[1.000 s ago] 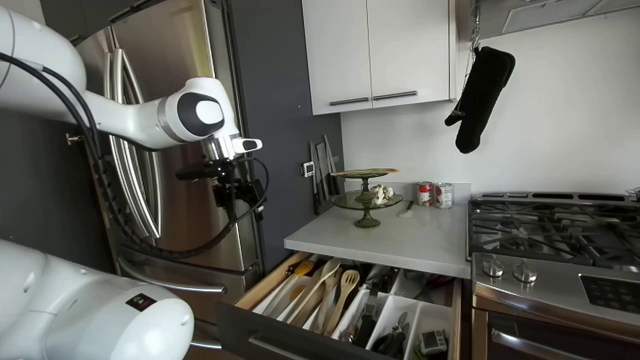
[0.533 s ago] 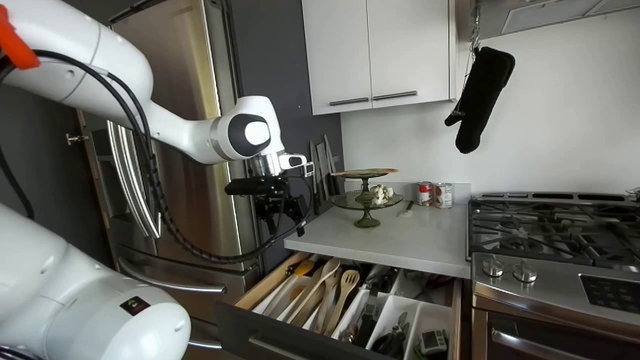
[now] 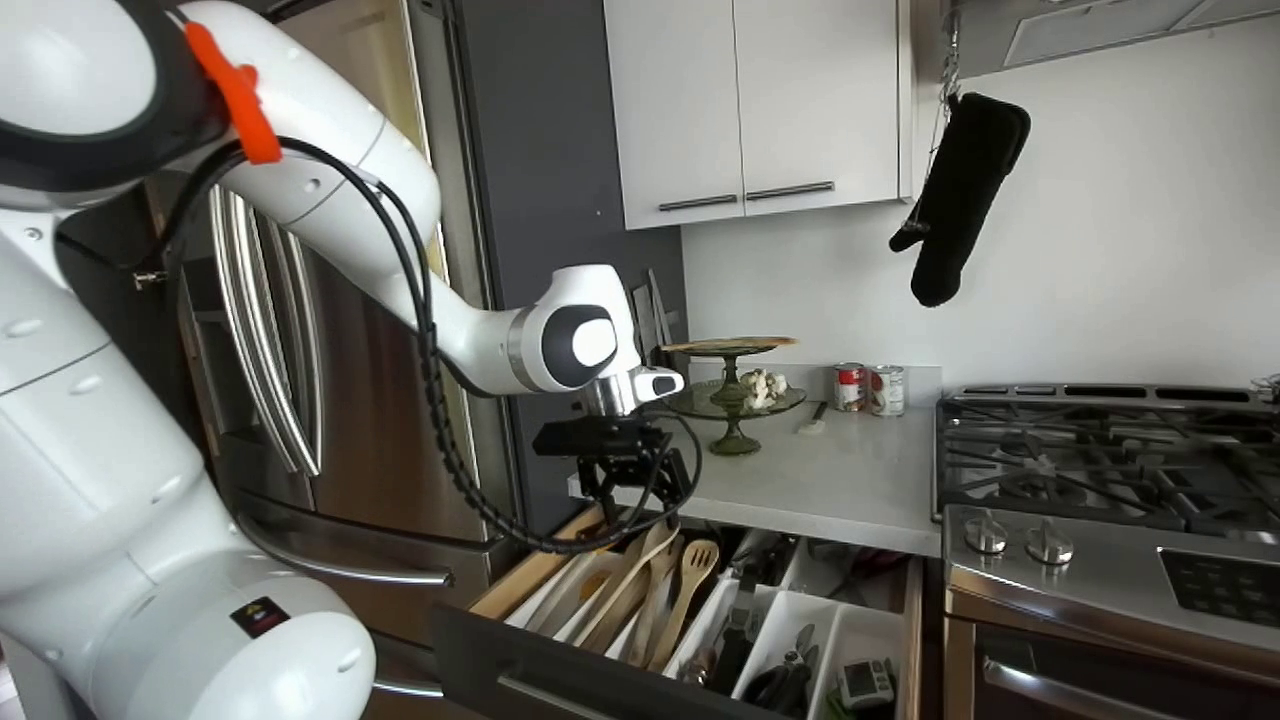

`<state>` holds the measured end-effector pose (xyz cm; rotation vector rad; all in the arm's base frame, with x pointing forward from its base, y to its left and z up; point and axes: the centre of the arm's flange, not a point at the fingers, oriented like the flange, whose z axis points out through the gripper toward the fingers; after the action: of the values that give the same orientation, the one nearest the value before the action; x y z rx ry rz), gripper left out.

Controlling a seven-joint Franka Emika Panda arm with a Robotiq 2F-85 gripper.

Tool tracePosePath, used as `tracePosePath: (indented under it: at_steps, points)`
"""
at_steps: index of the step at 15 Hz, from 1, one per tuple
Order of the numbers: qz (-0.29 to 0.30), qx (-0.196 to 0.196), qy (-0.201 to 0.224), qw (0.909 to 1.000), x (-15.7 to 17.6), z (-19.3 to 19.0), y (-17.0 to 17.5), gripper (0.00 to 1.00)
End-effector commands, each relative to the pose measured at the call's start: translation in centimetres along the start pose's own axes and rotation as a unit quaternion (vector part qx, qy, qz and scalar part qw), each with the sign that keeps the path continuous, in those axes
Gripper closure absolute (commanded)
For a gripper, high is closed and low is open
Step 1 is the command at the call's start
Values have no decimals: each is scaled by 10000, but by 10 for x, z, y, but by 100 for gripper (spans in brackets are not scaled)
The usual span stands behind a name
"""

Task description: Remove the black knife from the open drawer and put it on the cake stand

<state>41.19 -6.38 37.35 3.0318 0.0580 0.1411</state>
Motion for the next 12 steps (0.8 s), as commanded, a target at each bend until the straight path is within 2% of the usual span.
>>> tracePosePath:
  at_steps: [1,7,8,12]
  points:
    - [-239,97,-196,9995,17,47,19,0]
    - [-447,240,-456,9977,27,109,46,0]
    - [-404,161,-415,9982,14,87,32,0]
    - [-424,167,-520,9976,21,105,41,0]
